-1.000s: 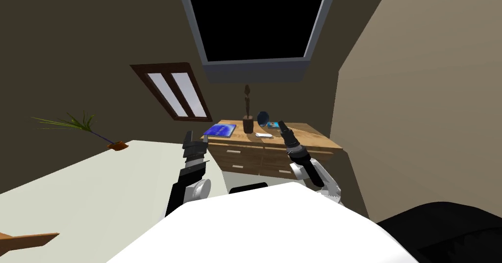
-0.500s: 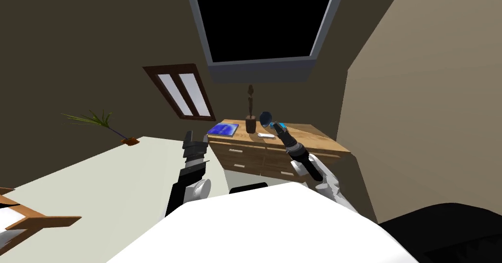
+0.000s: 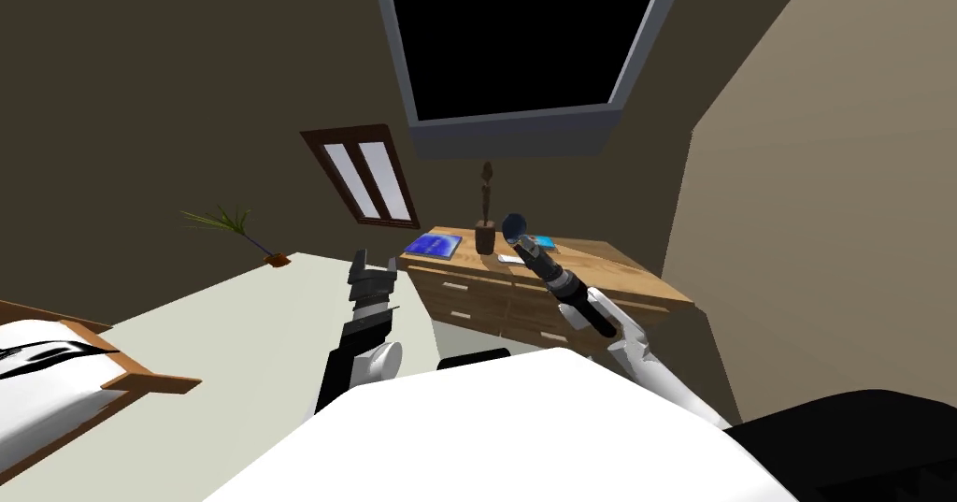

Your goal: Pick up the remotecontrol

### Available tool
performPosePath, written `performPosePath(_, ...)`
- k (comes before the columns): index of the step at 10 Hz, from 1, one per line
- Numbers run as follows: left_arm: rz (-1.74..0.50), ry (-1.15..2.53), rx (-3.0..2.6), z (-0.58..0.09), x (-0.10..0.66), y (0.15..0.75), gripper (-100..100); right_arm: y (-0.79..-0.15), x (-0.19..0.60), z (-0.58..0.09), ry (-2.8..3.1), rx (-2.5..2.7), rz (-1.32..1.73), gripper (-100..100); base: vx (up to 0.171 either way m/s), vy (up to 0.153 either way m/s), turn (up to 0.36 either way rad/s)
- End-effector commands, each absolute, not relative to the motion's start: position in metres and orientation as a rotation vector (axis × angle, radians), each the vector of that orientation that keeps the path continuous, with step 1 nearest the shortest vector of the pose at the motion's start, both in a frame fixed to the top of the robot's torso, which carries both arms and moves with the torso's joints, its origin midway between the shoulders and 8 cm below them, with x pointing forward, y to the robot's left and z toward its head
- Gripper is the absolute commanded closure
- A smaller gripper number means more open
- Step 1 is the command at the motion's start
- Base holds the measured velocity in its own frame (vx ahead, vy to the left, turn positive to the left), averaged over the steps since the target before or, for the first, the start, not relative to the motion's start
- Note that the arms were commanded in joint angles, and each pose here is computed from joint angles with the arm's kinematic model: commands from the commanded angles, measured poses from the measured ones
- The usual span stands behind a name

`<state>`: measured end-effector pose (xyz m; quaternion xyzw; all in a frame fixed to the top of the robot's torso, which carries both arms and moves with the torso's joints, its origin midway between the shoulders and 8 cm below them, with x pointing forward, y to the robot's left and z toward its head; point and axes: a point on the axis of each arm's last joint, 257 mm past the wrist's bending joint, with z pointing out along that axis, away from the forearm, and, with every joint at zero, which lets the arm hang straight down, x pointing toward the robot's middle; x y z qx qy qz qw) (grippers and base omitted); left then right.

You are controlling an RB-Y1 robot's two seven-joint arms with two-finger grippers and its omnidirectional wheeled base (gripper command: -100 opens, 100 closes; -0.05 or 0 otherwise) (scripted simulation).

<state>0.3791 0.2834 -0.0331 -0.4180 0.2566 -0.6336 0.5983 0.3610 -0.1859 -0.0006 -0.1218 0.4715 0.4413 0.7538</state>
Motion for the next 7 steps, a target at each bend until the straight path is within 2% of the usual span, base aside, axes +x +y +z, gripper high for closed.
performPosePath(1, -1.47, 0.595, -0.97, -0.033, 0.379, 0.283, 0, -0.185, 0.363, -0.006, 1.052, -0.316, 0.945, -100, 0.002, 0.012, 0.069)
performPosePath(7, -1.47, 0.595, -0.97, -0.033, 0.379, 0.283, 0, -0.188, 0.372, -0.05, 1.181, -0.537, 0.848, -100, 0.004, 0.017, 0.12)
